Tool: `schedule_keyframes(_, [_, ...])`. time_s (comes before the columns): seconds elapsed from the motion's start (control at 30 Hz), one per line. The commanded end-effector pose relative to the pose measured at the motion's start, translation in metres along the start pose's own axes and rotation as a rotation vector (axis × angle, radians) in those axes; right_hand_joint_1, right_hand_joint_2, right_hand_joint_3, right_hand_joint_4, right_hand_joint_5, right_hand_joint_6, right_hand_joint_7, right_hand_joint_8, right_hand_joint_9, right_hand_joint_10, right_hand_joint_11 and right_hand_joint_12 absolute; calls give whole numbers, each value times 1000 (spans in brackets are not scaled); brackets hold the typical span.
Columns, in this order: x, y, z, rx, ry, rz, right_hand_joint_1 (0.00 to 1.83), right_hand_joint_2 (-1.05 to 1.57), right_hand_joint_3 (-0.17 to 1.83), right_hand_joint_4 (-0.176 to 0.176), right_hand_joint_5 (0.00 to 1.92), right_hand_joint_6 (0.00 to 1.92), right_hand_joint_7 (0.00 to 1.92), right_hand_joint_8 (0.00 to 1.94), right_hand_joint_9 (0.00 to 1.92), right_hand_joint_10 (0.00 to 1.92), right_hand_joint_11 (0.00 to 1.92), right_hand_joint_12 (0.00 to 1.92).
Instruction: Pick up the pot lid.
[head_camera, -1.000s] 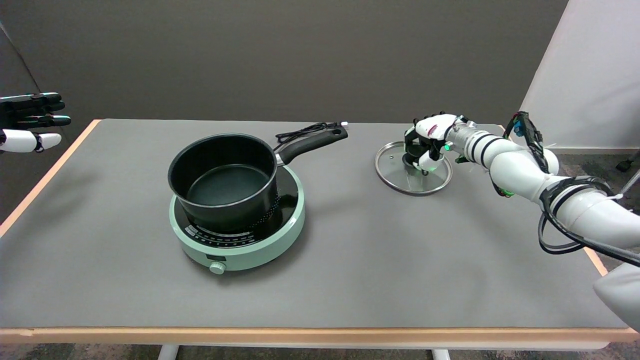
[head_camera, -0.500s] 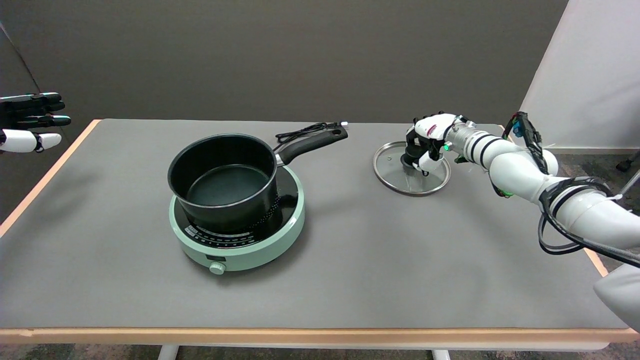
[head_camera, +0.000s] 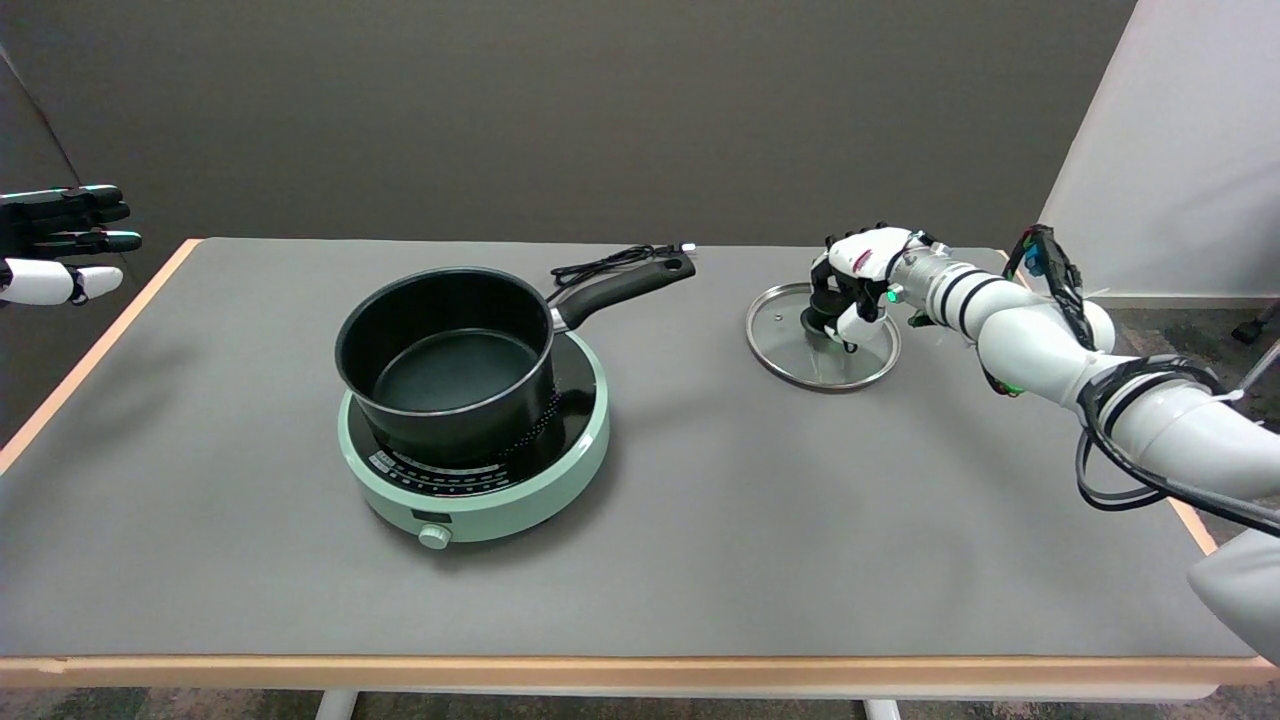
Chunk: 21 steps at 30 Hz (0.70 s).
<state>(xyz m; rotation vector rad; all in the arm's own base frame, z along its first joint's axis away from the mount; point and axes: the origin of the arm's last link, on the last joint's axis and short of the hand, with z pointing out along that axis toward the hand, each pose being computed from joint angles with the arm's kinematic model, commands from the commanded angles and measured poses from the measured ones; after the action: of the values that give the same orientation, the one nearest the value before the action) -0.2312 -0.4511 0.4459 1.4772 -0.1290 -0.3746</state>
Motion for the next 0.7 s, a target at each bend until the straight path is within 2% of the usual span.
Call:
schedule_keyframes(0.03, [0,-2,0,3,8,1,1358,833,680,176,724,1129,889,1355,870,1259,650,1070])
schedule_keyframes(0.1, [-1,-2,0,4,7,1,1365,833,628,176,717,1148,926,1269,867,1276,636,1110])
schedule_keyframes(0.17, [-1,-3,0,5,7,1,1356,921,463,176,749,1078,904,1237,886,1212,645,1076])
schedule_keyframes(0.27, [-1,-3,0,5,7,1,1356,970,337,176,734,1044,923,1158,868,1128,621,1099])
schedule_keyframes(0.47, [-1,-3,-1,6,7,1,1357,962,349,176,734,1046,928,1156,872,1104,624,1106])
schedule_keyframes(0.7, [-1,-2,-1,4,8,3,1356,912,488,176,739,1074,899,1254,872,1232,657,1094])
